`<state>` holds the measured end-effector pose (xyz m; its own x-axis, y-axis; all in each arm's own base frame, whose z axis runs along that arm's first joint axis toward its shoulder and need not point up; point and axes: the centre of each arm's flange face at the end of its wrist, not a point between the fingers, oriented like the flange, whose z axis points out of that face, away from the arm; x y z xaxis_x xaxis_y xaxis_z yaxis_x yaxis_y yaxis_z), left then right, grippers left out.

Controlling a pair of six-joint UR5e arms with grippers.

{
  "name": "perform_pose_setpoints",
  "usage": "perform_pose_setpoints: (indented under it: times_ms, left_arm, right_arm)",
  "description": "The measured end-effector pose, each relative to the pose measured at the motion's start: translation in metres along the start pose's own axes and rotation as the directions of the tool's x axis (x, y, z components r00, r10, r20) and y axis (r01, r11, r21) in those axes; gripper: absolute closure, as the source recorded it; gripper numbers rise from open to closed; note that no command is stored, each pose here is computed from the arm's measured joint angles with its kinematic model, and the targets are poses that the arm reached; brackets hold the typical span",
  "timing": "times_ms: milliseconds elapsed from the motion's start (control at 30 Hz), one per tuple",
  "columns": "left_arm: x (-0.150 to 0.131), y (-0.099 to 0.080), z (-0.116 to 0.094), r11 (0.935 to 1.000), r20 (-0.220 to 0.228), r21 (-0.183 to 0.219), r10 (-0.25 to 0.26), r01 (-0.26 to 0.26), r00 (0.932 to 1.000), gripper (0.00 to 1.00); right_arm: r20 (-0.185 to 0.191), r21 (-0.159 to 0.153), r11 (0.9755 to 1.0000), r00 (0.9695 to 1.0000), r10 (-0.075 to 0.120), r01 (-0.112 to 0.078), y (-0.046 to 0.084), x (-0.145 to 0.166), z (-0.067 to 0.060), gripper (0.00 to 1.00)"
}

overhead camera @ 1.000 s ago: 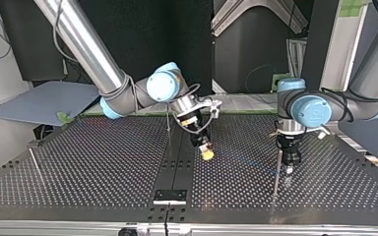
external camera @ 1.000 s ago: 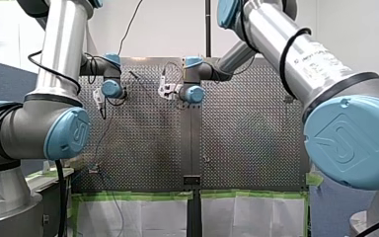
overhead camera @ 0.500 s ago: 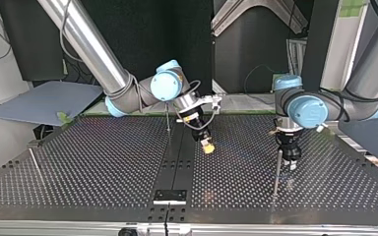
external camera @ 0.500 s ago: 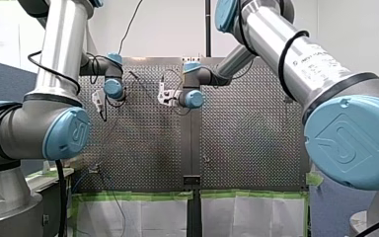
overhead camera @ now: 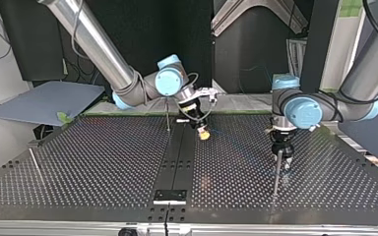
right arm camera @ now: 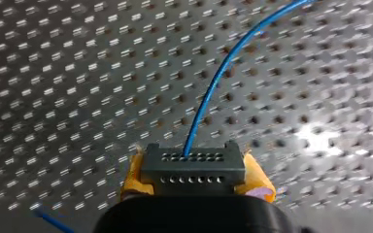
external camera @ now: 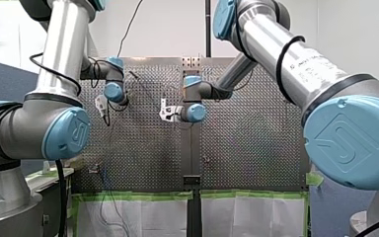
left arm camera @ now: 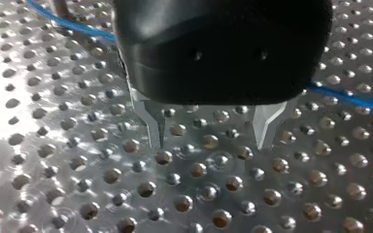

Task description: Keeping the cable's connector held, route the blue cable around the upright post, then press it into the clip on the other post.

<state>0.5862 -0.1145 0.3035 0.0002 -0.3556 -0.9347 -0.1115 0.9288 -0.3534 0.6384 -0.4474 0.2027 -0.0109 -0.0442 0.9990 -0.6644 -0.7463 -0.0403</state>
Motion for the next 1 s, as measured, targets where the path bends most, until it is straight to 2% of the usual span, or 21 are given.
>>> perform_pose_setpoints:
  times_ms: [133, 333, 433, 567, 733, 1000]
  left_arm:
    - [0.002, 0.0, 0.001, 1.0, -0.003, 0.003, 0.0, 0.0, 1.0, 0.1]
    - [0.003, -0.001, 0.0, 1.0, -0.006, 0.009, 0.0, 0.0, 1.0, 0.1]
    - [0.003, -0.002, 0.0, 0.9999, -0.008, 0.015, -0.002, 0.002, 1.0, 0.1]
    - [0.003, -0.003, 0.0, 0.9998, -0.009, 0.017, -0.003, 0.004, 1.0, 0.1]
    - [0.004, -0.003, 0.0, 0.9998, -0.01, 0.02, -0.004, 0.004, 0.9999, 0.1]
    - [0.004, -0.003, 0.0, 0.9998, -0.01, 0.02, -0.005, 0.005, 0.9999, 0.1]
  right_arm:
    - [0.031, -0.01, 1.0, 0.9995, -0.002, 0.002, 0.003, -0.022, -0.005, 1.0]
    - [0.094, -0.037, 0.9992, 0.9955, -0.012, 0.015, 0.007, -0.063, -0.012, 1.0]
    - [0.128, -0.051, 0.9985, 0.9917, -0.015, 0.021, 0.009, -0.086, -0.015, 1.0]
    - [0.171, -0.069, 0.997, 0.9851, -0.021, 0.033, 0.012, -0.118, -0.021, 1.0]
    - [0.209, -0.089, 0.9953, 0.9776, -0.021, 0.04, 0.015, -0.157, -0.028, 1.0]
    - [0.265, -0.105, 0.9933, 0.964, -0.017, 0.047, 0.014, -0.221, -0.039, 1.0]
